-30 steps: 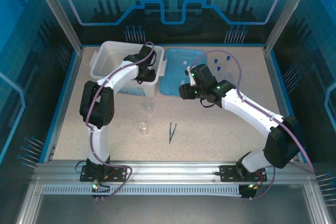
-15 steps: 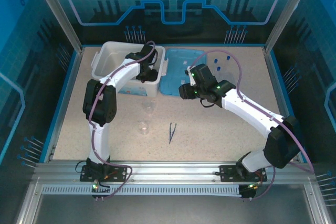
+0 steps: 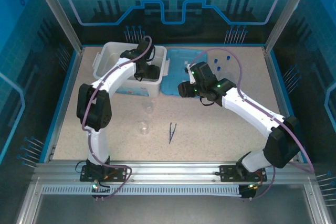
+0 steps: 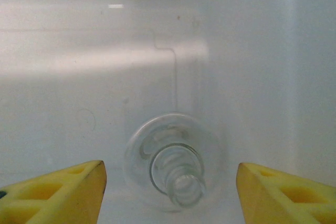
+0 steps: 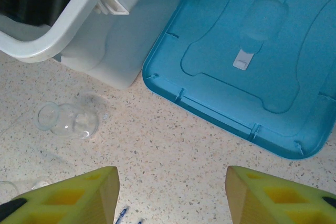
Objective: Organize the chemistry lab equipment
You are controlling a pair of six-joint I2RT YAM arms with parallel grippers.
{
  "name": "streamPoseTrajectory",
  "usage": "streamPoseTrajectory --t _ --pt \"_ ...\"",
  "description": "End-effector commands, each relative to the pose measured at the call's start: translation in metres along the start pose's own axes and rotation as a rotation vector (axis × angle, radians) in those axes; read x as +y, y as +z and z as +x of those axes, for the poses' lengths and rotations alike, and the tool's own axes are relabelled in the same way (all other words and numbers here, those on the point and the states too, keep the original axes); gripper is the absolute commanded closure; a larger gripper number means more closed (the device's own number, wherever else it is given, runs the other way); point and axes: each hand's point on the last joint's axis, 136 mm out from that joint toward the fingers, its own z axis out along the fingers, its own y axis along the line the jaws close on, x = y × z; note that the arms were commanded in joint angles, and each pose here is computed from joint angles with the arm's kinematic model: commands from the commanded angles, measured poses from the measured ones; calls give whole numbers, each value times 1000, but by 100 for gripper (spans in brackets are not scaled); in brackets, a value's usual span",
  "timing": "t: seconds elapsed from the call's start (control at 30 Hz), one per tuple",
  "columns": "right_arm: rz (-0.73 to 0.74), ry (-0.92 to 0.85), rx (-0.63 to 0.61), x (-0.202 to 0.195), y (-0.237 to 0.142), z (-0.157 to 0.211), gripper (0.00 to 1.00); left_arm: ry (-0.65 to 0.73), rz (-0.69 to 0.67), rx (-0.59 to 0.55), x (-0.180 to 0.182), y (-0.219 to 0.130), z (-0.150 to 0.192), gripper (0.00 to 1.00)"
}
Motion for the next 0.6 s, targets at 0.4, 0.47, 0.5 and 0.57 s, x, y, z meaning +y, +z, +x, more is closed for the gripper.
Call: streamPoseTrajectory --t 0.4,0.47,0.5,0.57 --pt "5 3 -8 -1 -5 -2 41 95 -15 -242 -25 -116 9 33" --pt "5 4 -9 -2 -5 0 41 101 -4 -249 -31 -122 20 33" --pt "4 4 -9 -2 -5 0 41 102 4 -252 -34 -124 26 33" --pt "9 2 -6 -3 -4 2 41 121 4 -261 -38 -128 37 33"
